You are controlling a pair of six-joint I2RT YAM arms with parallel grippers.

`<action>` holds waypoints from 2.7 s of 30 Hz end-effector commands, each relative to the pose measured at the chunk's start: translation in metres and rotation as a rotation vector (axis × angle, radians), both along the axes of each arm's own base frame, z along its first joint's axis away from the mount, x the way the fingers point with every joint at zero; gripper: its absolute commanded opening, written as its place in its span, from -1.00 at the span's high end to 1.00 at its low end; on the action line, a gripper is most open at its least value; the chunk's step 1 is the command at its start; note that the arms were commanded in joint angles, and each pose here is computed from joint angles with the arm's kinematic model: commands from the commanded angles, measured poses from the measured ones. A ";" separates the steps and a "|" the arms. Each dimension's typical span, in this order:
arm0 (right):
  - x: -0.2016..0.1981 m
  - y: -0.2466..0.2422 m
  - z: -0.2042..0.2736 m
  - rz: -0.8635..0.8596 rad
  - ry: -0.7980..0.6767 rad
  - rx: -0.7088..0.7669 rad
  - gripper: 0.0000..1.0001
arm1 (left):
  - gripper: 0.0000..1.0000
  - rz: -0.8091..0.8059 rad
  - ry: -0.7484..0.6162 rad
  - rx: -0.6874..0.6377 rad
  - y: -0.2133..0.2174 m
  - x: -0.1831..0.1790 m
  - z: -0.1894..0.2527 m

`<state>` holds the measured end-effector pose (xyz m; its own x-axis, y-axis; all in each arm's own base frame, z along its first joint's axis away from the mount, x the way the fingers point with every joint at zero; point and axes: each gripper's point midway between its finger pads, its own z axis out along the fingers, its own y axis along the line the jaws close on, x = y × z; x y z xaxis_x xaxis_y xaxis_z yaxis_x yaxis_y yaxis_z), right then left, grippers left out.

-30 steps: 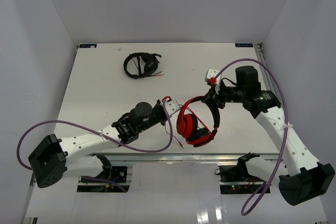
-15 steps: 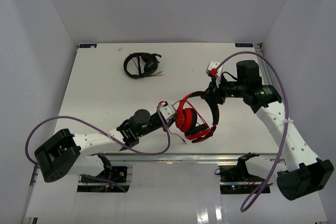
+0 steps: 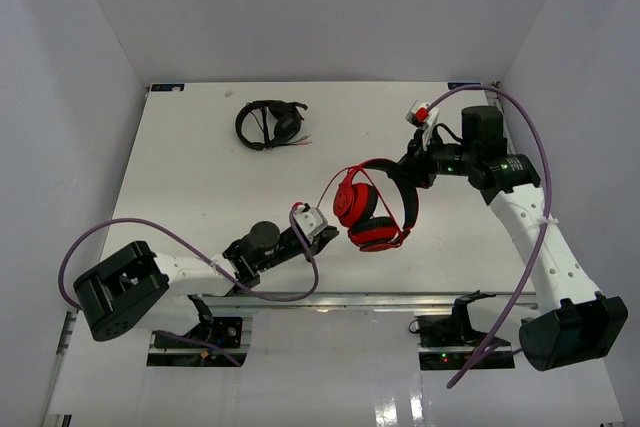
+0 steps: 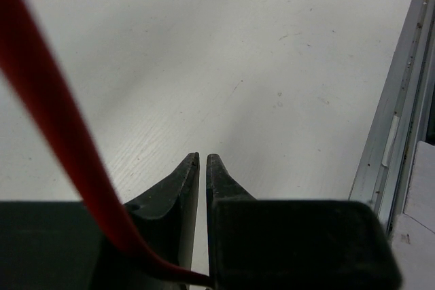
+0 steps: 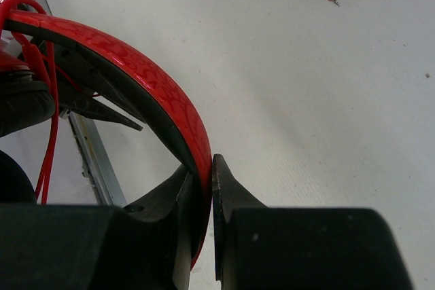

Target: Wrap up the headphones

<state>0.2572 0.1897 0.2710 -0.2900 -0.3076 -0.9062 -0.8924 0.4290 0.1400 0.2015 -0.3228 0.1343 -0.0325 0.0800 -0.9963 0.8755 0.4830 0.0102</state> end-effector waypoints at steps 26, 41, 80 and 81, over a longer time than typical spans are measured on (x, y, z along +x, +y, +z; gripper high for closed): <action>0.070 -0.021 0.030 -0.431 0.169 0.226 0.85 | 1.00 -0.103 0.124 -0.062 -0.031 -0.013 -0.022; 0.127 -0.060 -0.037 -0.950 0.111 0.123 0.85 | 1.00 -0.147 0.229 0.067 -0.075 -0.017 -0.061; 0.172 -0.086 -0.158 -0.905 0.085 -0.210 -0.57 | -0.30 -0.047 0.358 0.179 -0.038 0.018 -0.045; 0.168 -0.086 -0.148 -0.877 0.069 -0.204 -0.65 | -0.35 -0.048 0.337 0.163 -0.034 0.016 -0.031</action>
<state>0.4217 0.1031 0.0696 -0.6552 -0.0968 -0.7493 -0.1432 0.9897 -0.0026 0.2292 -0.3727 0.0596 -0.3912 0.2727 -0.8790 0.8477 0.4786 -0.2288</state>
